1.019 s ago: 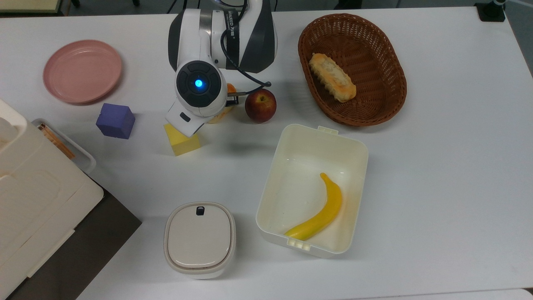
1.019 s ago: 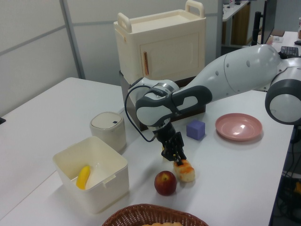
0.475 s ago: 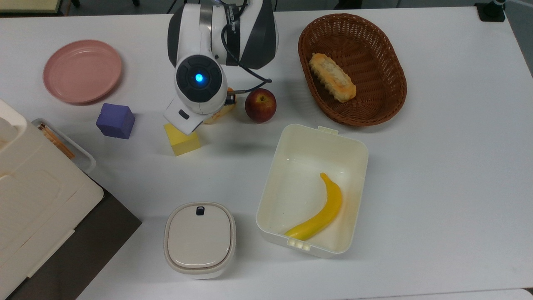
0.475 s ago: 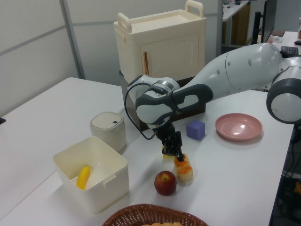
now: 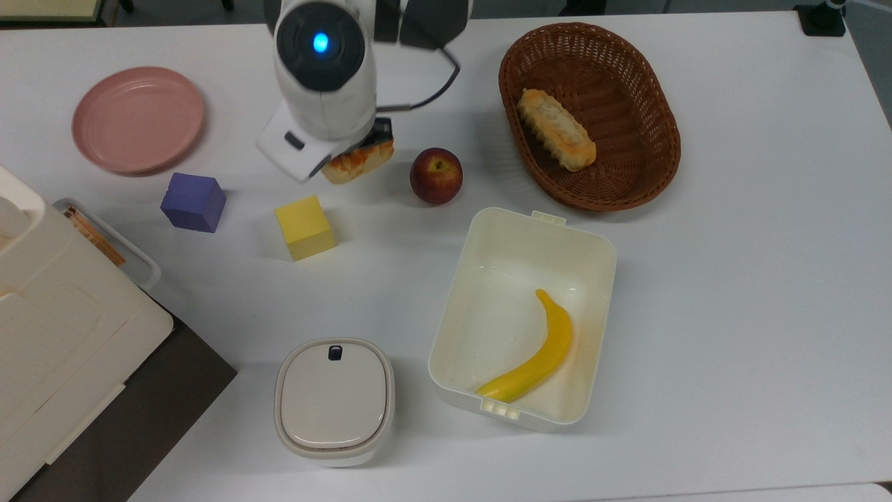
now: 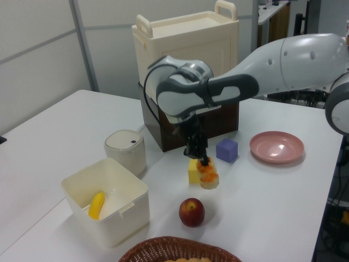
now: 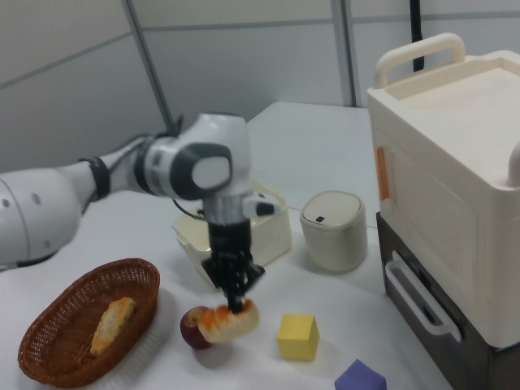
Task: Put the bread in the basket
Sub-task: 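Carry the pastry over the wicker basket and release it inside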
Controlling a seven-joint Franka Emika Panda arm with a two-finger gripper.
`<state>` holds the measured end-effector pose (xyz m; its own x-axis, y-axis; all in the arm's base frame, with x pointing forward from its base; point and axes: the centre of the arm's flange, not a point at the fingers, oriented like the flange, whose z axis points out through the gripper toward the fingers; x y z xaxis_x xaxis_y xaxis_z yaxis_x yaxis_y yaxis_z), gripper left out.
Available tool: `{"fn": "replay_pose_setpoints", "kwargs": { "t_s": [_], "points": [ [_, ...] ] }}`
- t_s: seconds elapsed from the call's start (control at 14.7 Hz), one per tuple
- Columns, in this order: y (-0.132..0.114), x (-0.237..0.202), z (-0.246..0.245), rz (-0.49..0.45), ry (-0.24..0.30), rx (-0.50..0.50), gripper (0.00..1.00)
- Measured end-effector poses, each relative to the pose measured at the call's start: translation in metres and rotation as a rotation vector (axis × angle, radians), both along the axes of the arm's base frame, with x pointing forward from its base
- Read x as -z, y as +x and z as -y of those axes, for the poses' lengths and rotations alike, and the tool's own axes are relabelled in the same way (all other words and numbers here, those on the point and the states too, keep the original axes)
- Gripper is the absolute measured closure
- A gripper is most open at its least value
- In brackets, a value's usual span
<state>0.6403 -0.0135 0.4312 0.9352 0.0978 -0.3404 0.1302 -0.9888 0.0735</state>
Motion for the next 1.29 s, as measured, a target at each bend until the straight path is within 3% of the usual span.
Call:
{"fn": "replay_pose_setpoints", "kwargs": {
  "t_s": [0.41,0.81,0.95,1.15,1.29],
  "points": [
    [-0.017,-0.035,-0.117,0.031,0.008,-0.09,0.96],
    [-0.039,-0.036,-0.205,0.023,0.078,-0.141,0.96],
    [-0.054,-0.037,-0.247,0.027,0.062,-0.153,0.85],
    [-0.064,-0.04,-0.269,0.038,0.046,-0.147,0.41],
    [-0.056,-0.052,-0.251,0.061,0.048,-0.128,0.23]
  ]
}}
